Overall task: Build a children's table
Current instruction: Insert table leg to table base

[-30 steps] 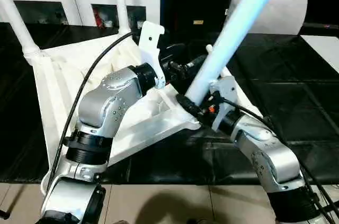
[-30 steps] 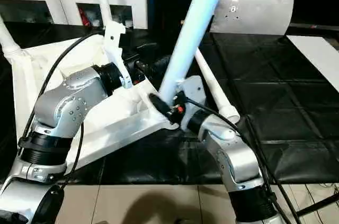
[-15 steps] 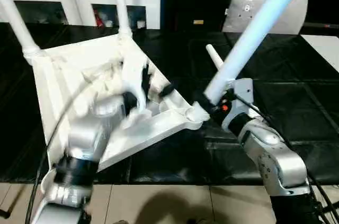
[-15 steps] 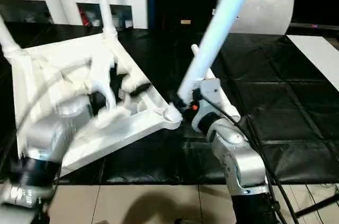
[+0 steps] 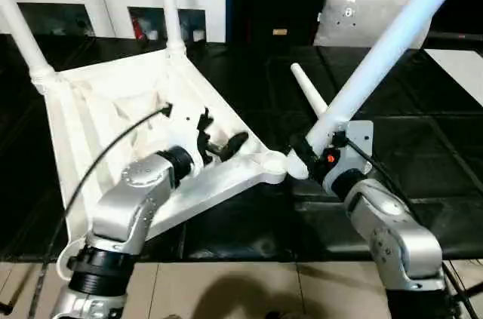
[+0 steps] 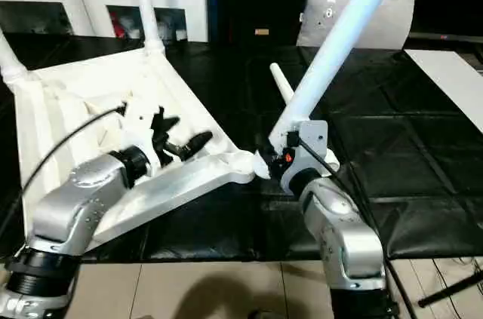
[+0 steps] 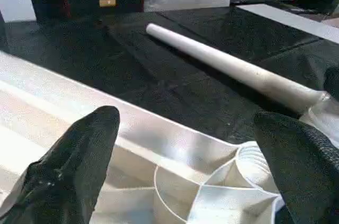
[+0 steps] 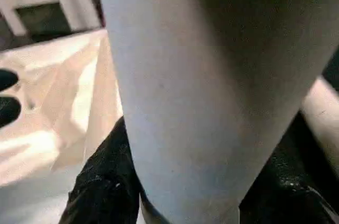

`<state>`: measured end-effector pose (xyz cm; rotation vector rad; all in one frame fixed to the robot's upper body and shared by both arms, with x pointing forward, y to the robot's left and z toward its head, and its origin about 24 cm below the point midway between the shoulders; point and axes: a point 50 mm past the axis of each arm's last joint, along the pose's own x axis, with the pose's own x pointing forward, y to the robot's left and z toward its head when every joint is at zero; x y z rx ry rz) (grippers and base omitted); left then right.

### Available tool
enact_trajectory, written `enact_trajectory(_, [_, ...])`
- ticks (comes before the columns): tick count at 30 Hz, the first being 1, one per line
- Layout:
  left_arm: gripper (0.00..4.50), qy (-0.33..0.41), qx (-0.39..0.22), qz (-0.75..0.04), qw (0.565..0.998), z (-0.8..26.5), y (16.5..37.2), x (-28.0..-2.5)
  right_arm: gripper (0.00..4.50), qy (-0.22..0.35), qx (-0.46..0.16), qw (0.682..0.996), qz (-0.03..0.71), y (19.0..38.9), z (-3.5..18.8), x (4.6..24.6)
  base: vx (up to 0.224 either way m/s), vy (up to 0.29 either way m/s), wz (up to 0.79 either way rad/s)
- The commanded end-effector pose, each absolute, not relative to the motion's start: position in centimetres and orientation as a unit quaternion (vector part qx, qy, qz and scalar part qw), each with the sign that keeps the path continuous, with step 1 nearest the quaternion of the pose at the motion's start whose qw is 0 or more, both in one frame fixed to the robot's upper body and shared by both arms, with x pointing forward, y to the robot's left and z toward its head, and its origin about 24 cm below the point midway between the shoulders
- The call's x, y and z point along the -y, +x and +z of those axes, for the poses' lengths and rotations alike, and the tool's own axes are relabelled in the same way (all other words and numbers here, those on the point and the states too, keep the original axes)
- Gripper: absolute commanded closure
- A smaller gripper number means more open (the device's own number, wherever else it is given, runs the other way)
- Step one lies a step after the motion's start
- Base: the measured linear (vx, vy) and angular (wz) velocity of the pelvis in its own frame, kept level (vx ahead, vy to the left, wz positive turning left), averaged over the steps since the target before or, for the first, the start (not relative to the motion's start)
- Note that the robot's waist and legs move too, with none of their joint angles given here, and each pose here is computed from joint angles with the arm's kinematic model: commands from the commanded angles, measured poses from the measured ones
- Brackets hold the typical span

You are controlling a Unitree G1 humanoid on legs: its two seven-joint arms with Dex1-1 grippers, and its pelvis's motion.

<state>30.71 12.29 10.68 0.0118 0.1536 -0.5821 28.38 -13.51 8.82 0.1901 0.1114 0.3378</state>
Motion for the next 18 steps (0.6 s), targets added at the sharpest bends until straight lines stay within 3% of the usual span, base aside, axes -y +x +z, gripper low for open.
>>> enact_trajectory(1, [0.00, 0.020, -0.071, -0.303, 0.950, 10.7, 30.4, -12.0, 2.59, 0.105, -0.021, 0.980, 0.167, 28.5, 9.8, 13.8, 0.000, 0.000, 0.00])
enact_trajectory(5, [0.00, 0.038, -0.074, -0.326, 0.942, 10.6, 30.2, -11.5, 2.59, 0.106, 0.010, 0.979, 0.172, 28.8, 10.3, 13.7, 0.000, 0.000, 0.00])
enact_trajectory(8, [0.00, 0.062, -0.088, -0.367, 0.924, 10.6, 29.8, -10.8, 2.59, 0.127, -0.073, 0.967, 0.210, 28.4, 9.3, 13.5, 0.000, 0.000, 0.00])
enact_trajectory(11, [0.00, 0.075, -0.123, -0.411, 0.900, 9.9, 29.1, -10.2, 2.60, 0.091, -0.058, 0.967, 0.230, 28.4, 9.5, 13.9, 0.000, 0.000, 0.00])
enact_trajectory(13, [0.34, 0.073, -0.141, -0.431, 0.888, 9.5, 28.7, -10.0, 2.60, 0.072, -0.049, 0.970, 0.229, 28.5, 9.5, 14.2, 0.000, 0.000, 0.00])
enact_trajectory(16, [0.38, 0.082, -0.166, -0.441, 0.878, 8.8, 28.3, -10.1, 2.60, 0.091, -0.050, 0.961, 0.258, 28.3, 9.7, 14.2, 0.000, 0.000, 0.00])
enact_trajectory(18, [0.76, 0.094, -0.191, -0.448, 0.868, 8.3, 28.0, -10.0, 2.60, 0.090, -0.058, 0.958, 0.267, 28.3, 9.9, 14.3, 0.000, 0.000, 0.00])
